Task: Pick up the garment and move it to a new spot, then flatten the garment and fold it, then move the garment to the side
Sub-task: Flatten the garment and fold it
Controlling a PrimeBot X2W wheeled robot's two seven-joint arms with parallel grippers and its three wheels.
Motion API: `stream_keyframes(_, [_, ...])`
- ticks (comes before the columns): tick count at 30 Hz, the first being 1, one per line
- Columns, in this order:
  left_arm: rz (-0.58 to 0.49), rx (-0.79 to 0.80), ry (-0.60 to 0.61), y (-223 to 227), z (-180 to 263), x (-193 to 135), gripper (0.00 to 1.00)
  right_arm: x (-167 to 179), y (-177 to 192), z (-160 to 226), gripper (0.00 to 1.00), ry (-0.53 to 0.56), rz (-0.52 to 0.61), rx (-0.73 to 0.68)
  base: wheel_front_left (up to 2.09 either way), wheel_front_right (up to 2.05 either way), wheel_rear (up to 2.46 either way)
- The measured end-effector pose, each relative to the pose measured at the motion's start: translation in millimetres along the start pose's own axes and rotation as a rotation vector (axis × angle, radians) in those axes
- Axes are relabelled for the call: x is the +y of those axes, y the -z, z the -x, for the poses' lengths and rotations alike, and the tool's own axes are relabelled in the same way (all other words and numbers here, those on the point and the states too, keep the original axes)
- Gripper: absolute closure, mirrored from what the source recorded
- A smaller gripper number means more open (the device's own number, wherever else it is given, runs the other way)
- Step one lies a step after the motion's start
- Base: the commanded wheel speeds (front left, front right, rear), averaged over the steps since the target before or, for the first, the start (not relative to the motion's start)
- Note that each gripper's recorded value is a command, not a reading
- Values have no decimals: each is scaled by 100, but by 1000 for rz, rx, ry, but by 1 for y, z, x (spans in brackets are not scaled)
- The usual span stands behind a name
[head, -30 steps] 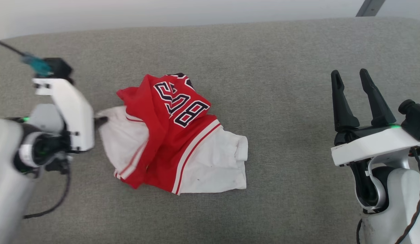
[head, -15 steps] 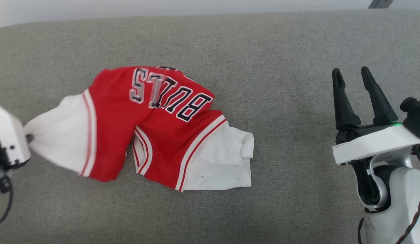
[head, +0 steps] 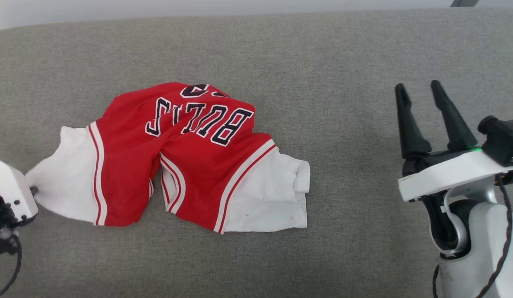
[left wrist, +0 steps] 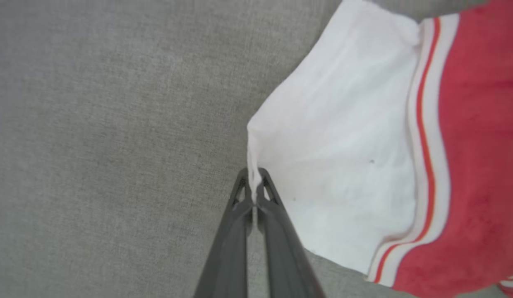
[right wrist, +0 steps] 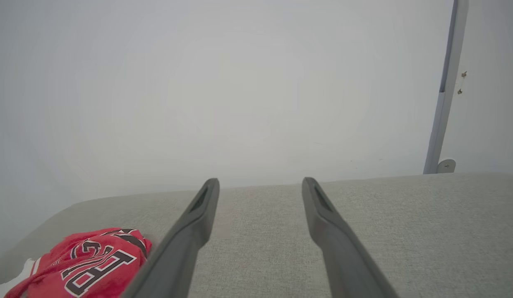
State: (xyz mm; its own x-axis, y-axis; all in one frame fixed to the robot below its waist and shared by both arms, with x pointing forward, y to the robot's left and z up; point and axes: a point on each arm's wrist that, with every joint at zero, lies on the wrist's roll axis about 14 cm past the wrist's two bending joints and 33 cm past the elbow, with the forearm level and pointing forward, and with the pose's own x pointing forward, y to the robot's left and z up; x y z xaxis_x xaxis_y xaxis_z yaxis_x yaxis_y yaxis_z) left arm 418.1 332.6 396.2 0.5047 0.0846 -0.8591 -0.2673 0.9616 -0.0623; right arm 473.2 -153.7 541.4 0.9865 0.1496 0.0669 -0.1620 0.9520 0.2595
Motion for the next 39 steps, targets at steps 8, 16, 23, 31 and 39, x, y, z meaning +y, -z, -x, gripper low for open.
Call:
stream_keyframes(8, [-61, -249, 104, -36, 23, -22, 0, 32, 17, 3, 0, -88, 1, 86, 0, 0, 0])
stream_keyframes(16, [-86, -560, 177, -55, 65, -32, 0, 76, 69, 22, 0, -239, 6, 351, 0, 0, 0])
stream_keyframes(23, [-95, -793, 207, -52, 104, -34, 0, 91, 110, 43, 0, -305, 43, 582, 0, 0, 0])
stream_keyframes(31, [-83, -995, 201, -37, 135, -33, 0, 86, 143, 54, 0, -314, 141, 774, 0, 0, 0])
stream_keyframes(39, [10, -1049, 178, -17, 141, -28, 0, 87, 171, 57, 0, -339, 226, 910, 0, 0, 0])
